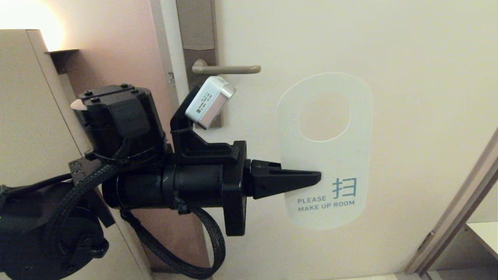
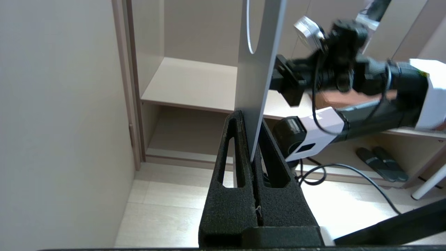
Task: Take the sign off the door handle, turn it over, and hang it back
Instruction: Hand it to the other hand
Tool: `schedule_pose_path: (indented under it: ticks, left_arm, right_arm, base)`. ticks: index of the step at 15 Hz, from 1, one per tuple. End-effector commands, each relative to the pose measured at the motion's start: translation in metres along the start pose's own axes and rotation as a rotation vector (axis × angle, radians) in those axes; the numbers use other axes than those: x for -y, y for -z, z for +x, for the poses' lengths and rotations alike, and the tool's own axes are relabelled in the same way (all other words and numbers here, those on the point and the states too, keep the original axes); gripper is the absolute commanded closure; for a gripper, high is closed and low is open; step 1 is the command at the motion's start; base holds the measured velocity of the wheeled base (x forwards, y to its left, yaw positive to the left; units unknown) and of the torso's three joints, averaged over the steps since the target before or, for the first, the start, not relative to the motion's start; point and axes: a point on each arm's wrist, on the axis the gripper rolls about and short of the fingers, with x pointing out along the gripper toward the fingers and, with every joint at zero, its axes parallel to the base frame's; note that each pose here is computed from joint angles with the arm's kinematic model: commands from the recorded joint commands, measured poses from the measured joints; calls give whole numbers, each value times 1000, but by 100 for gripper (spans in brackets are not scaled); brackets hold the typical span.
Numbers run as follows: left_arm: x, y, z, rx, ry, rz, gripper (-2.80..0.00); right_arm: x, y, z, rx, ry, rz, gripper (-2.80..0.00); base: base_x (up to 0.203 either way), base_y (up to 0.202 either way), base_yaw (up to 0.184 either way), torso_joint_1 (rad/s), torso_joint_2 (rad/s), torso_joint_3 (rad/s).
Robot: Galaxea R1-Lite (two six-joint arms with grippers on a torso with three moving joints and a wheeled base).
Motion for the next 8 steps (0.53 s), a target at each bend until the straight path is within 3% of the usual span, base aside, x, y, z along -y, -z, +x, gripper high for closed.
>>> schedule_pose_path:
  ticks: [1,8]
  left_arm:
    - [-13,-2,-3,-2,7,2,0]
    - [-33,-5,5,0,23,11,0]
  right_arm:
    - [2,-16,28,-103,-53,32,0]
    - [4,-75,91,-67,-330,68,0]
  base:
    - [0,0,0,0,0,0]
    - [0,0,0,0,0,0]
